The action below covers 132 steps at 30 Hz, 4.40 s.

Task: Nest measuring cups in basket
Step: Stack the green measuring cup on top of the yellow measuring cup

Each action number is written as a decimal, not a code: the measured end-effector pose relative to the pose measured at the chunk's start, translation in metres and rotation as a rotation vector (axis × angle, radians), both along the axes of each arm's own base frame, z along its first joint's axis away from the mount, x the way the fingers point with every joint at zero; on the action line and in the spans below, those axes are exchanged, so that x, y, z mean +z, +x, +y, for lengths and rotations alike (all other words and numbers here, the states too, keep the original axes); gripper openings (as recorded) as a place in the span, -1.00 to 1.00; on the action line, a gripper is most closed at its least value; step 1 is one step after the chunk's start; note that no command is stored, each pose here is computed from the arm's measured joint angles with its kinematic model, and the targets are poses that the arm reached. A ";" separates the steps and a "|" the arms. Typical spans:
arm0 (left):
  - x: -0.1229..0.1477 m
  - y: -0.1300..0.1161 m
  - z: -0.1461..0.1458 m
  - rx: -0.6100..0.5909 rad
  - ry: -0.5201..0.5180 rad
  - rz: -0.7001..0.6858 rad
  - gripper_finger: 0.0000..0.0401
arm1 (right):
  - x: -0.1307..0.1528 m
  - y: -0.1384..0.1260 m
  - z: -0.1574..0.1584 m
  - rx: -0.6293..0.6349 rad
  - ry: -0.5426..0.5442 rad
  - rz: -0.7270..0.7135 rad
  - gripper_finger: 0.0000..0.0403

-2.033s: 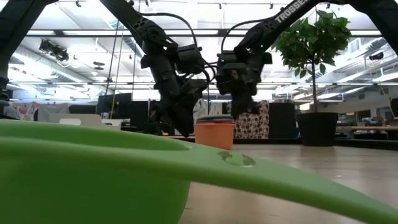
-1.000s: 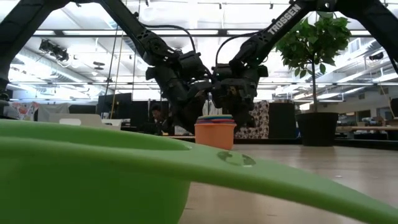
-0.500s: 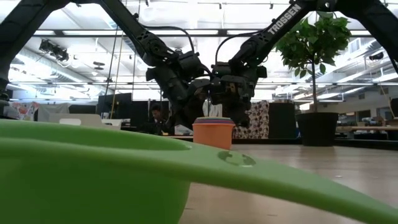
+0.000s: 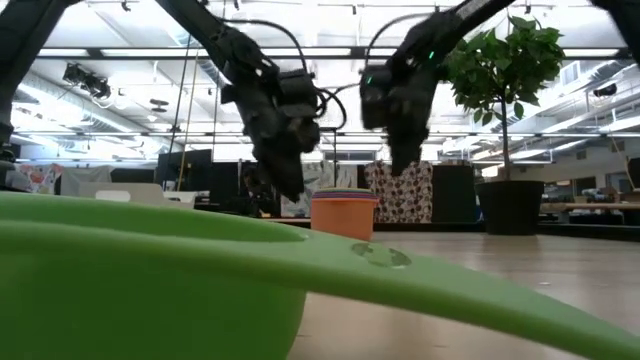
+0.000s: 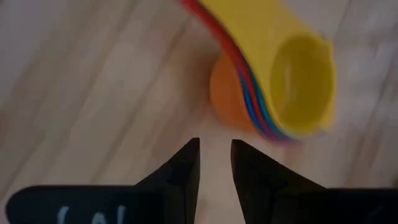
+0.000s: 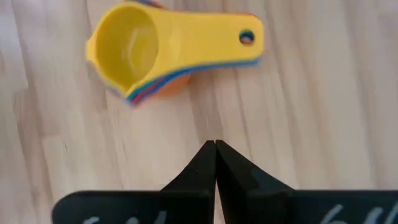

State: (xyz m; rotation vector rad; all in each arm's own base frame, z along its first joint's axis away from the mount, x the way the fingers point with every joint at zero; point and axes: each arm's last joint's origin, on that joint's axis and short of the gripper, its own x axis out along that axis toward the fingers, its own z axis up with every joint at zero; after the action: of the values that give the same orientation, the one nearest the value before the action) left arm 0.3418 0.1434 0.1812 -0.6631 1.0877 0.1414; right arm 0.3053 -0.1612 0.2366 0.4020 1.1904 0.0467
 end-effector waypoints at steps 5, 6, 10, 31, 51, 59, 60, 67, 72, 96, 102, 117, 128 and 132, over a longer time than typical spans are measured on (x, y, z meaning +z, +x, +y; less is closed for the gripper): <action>0.035 -0.020 -0.013 -0.036 0.013 0.021 -0.52 | 0.054 -0.037 0.028 0.016 -0.061 0.003 -0.94; 0.042 -0.025 -0.017 -0.058 0.025 0.020 -0.52 | 0.064 -0.045 0.035 0.020 -0.077 0.002 -0.94; 0.069 -0.040 -0.035 -0.133 0.066 0.009 -0.52 | 0.097 -0.075 0.062 -0.005 -0.132 -0.009 -0.94; 0.091 -0.035 -0.134 -0.410 0.089 -0.075 -0.52 | 0.142 -0.126 0.119 -0.093 -0.072 -0.135 -0.94; 0.068 -0.015 -0.295 -0.360 0.099 -0.264 -0.52 | 0.139 -0.131 0.120 0.063 -0.133 -0.114 -0.94; 0.028 -0.010 -0.342 -0.359 -0.008 -0.215 -0.52 | 0.139 -0.132 0.123 0.065 -0.123 -0.093 -0.94; 0.026 -0.010 -0.347 -0.367 -0.012 -0.226 -0.52 | 0.138 -0.132 0.123 0.058 -0.120 -0.092 -0.94; -0.004 -0.017 -0.370 -0.416 0.052 -0.163 -0.52 | 0.138 -0.132 0.123 0.002 -0.095 -0.074 -0.94; -0.008 -0.014 -0.369 -0.362 0.108 -0.186 -0.52 | 0.138 -0.132 0.123 0.001 -0.095 -0.075 -0.94; -0.015 -0.004 -0.365 -0.179 -0.031 -0.147 -0.52 | 0.138 -0.132 0.122 0.003 -0.118 -0.074 -0.94; -0.032 0.005 -0.374 -0.182 -0.128 -0.161 -0.52 | 0.138 -0.133 0.123 0.004 -0.115 -0.065 -0.94; -0.032 0.011 -0.374 -0.222 -0.167 -0.203 -0.52 | 0.138 -0.133 0.123 0.005 -0.114 -0.062 -0.94; -0.032 0.010 -0.372 -0.248 -0.182 -0.176 -0.52 | 0.138 -0.133 0.123 -0.005 -0.110 -0.061 -0.94; -0.026 0.006 -0.365 -0.254 -0.154 -0.121 -0.55 | 0.138 -0.133 0.123 -0.004 -0.110 -0.062 -0.94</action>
State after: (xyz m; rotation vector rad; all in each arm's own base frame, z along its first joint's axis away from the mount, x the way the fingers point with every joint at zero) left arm 0.3473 -0.2213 0.1550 -0.6561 1.0631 -0.2005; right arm 0.1724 -0.0386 0.3744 0.3044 1.1257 -0.0103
